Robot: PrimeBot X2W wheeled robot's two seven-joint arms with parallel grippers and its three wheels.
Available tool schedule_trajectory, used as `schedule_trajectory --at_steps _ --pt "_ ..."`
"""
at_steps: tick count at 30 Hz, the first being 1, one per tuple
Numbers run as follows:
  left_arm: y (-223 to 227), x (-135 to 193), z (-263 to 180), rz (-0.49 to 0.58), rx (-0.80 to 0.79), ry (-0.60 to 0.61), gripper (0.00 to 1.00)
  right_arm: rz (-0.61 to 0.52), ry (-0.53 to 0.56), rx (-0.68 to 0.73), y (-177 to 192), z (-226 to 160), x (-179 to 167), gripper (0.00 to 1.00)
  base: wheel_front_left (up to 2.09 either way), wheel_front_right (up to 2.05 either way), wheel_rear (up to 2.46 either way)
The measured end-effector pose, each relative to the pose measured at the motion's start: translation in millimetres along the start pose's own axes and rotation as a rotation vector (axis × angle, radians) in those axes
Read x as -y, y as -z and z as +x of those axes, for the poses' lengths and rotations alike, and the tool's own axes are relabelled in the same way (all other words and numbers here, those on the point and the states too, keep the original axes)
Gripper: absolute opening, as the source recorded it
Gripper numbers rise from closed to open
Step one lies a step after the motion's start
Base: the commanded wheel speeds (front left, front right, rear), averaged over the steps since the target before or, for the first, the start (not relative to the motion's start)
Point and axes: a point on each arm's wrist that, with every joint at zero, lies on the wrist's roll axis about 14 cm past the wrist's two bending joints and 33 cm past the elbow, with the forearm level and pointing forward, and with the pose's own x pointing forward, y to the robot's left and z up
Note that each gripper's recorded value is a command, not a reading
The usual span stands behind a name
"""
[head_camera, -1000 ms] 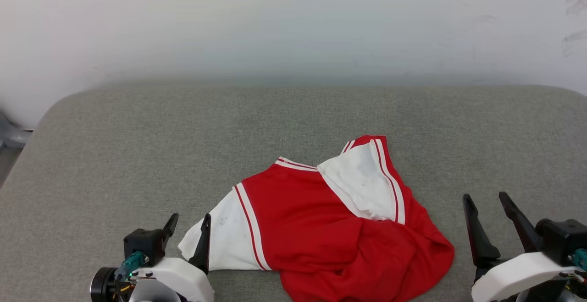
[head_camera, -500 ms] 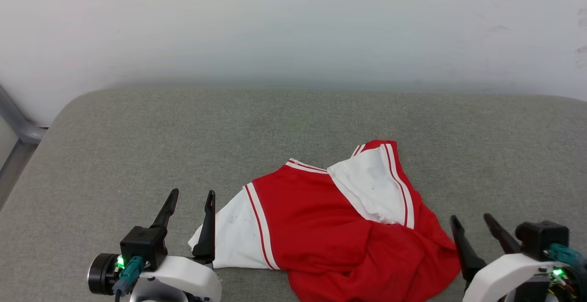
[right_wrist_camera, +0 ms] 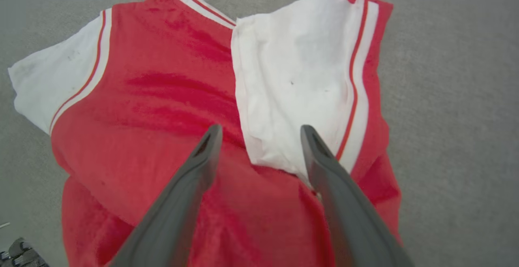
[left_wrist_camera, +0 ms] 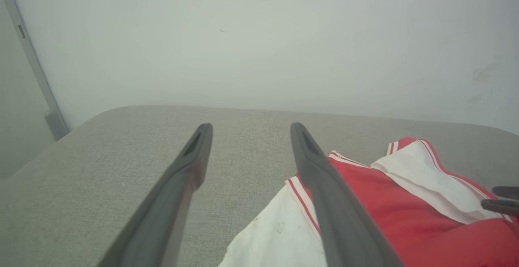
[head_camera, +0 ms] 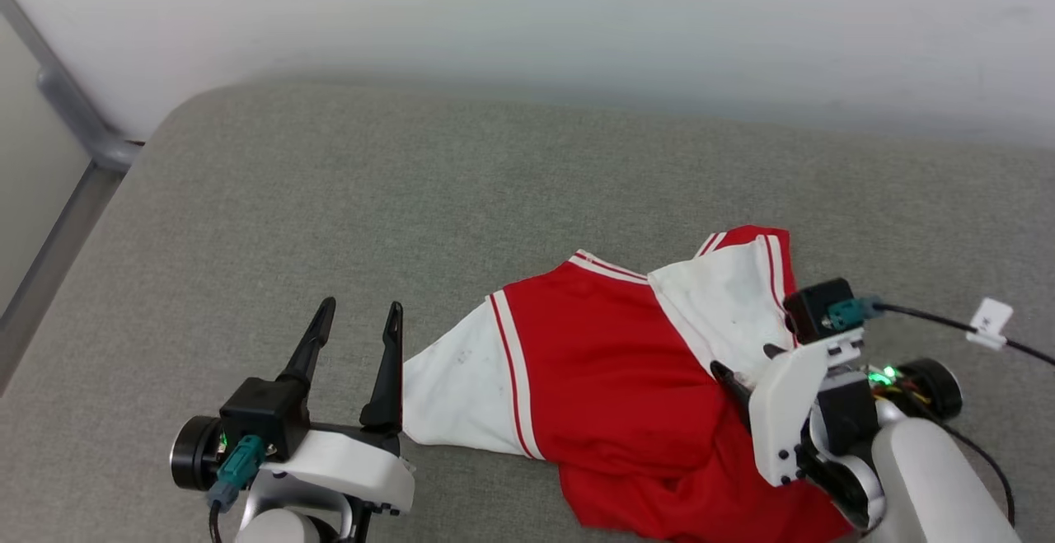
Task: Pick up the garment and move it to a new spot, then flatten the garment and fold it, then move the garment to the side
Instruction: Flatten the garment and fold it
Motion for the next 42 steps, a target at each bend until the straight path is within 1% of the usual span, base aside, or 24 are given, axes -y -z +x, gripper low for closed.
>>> schedule_trajectory --at_steps 4,8,10,11,12,13,17,22,26,28,31,34,38,42 --pt "2 -6 5 -0.002 -0.002 -0.019 1.0 -0.093 -0.051 -0.074 -6 25 -11 1.0 0.0 0.0 0.0" --pt "8 -14 7 -0.002 -0.015 -0.042 1.0 -0.155 -0.072 -0.207 14 43 -12 1.0 0.0 0.0 0.0" --pt "13 -16 6 -0.003 -0.027 -0.05 1.0 -0.169 -0.084 -0.251 21 49 -14 1.0 0.0 0.0 0.0" --pt "14 -17 6 -0.001 -0.03 -0.052 1.0 -0.179 -0.085 -0.267 22 51 -13 0.54 0.0 0.0 0.0" --pt "15 -18 6 -0.004 -0.031 -0.055 1.0 -0.182 -0.086 -0.271 22 52 -12 0.54 0.0 0.0 0.0" --pt "16 -18 6 -0.005 -0.033 -0.056 1.0 -0.186 -0.087 -0.271 21 54 -12 0.0 0.0 0.0 0.0" --pt "17 -18 8 -0.004 -0.033 -0.054 1.0 -0.203 -0.068 -0.238 7 54 -3 0.0 0.0 0.0 0.0" --pt "15 -17 8 -0.004 -0.023 -0.054 1.0 -0.192 -0.03 -0.12 -27 44 9 0.0 0.0 0.0 0.0" --pt "14 -15 8 -0.003 -0.017 -0.049 1.0 -0.104 0.059 -0.022 -48 26 44 0.0 0.0 0.0 0.0" --pt "15 -12 8 -0.006 -0.017 -0.038 1.0 -0.044 0.111 0.017 -49 14 65 0.0 0.0 0.0 0.0" --pt "17 -4 10 -0.007 -0.022 -0.01 1.0 0.068 0.196 0.037 -31 -5 96 0.0 0.0 0.0 0.0" --pt "20 2 11 -0.01 -0.029 0.01 1.0 0.186 0.276 0.034 -2 -24 120 0.0 0.0 0.0 0.0" --pt "25 6 12 -0.016 -0.044 0.028 1.0 0.323 0.342 -0.003 45 -40 131 0.0 0.0 0.0 0.0" --pt "30 8 11 -0.019 -0.058 0.033 1.0 0.409 0.397 -0.038 82 -52 138 0.0 0.0 0.0 0.0"
